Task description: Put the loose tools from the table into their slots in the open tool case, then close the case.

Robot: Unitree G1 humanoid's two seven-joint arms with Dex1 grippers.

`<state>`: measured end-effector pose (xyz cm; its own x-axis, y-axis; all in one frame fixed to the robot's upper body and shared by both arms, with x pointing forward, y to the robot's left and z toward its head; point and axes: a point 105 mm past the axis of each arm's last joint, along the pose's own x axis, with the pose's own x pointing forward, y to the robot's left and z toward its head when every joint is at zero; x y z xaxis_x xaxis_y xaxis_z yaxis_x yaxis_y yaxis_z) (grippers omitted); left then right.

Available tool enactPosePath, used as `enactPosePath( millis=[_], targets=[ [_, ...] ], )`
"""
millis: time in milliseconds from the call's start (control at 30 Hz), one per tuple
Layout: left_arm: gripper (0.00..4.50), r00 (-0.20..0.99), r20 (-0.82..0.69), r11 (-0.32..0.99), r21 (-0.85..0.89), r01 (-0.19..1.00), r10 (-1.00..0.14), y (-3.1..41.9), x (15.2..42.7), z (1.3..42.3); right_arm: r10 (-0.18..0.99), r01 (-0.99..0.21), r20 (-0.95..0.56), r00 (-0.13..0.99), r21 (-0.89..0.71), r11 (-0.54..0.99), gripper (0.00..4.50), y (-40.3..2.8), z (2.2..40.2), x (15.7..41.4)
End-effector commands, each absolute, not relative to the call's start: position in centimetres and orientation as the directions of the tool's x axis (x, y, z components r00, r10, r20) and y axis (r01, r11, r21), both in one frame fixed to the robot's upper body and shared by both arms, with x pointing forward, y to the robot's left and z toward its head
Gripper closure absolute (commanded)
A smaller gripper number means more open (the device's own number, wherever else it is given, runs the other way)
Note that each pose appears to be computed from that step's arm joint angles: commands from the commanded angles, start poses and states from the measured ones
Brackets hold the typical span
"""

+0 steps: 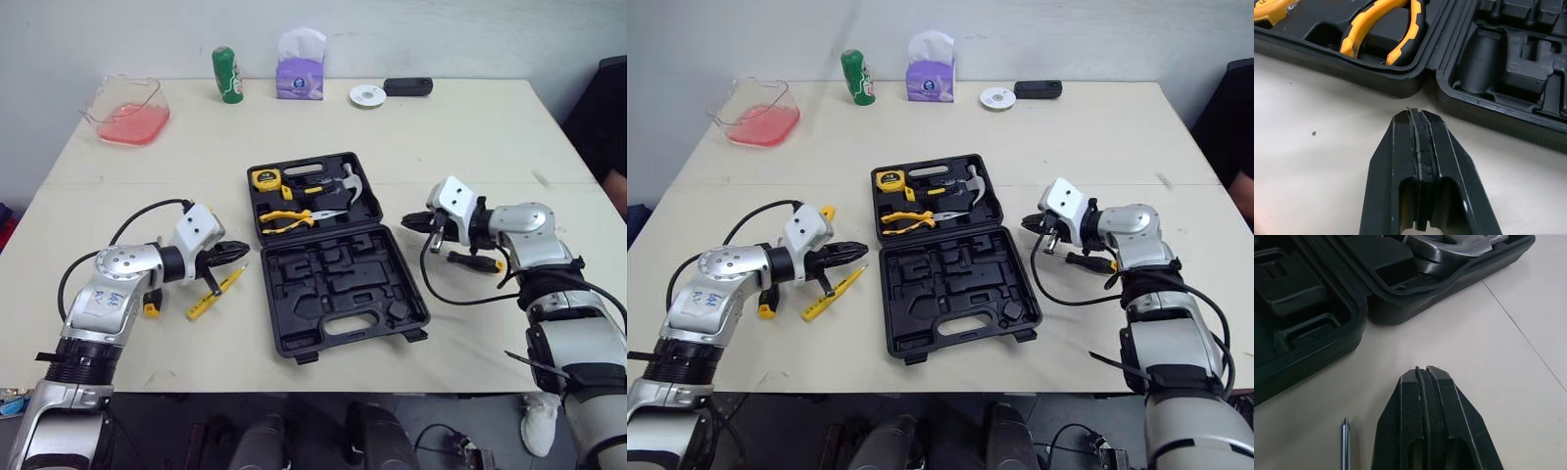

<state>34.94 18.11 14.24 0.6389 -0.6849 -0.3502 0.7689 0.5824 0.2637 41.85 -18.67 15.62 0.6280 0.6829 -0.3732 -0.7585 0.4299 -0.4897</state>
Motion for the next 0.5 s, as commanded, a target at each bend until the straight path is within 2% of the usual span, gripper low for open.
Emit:
enactPosePath(
  millis=[33,100,500],
  targets=[
    [4.48,0.645,-0.328,0.587,0.267,0.764,-0.690,17.7,35.4,14.9,0.685,-0.740,-0.353,0.637,-0.530,0.415,4.50,-18.0,16.6,42.3],
    [4.48,0.633,-0.322,0.592,0.226,0.774,-0.704,17.2,35.5,14.8,0.691,-0.748,-0.356,0.629,-0.521,0.412,4.50,-17.6,16.4,42.3],
    [4.48,0.620,-0.347,0.572,0.241,0.784,-0.704,15.4,37.4,13.9,0.724,-0.756,-0.344,0.598,-0.542,0.367,4.50,-15.1,16.1,42.5]
  ],
)
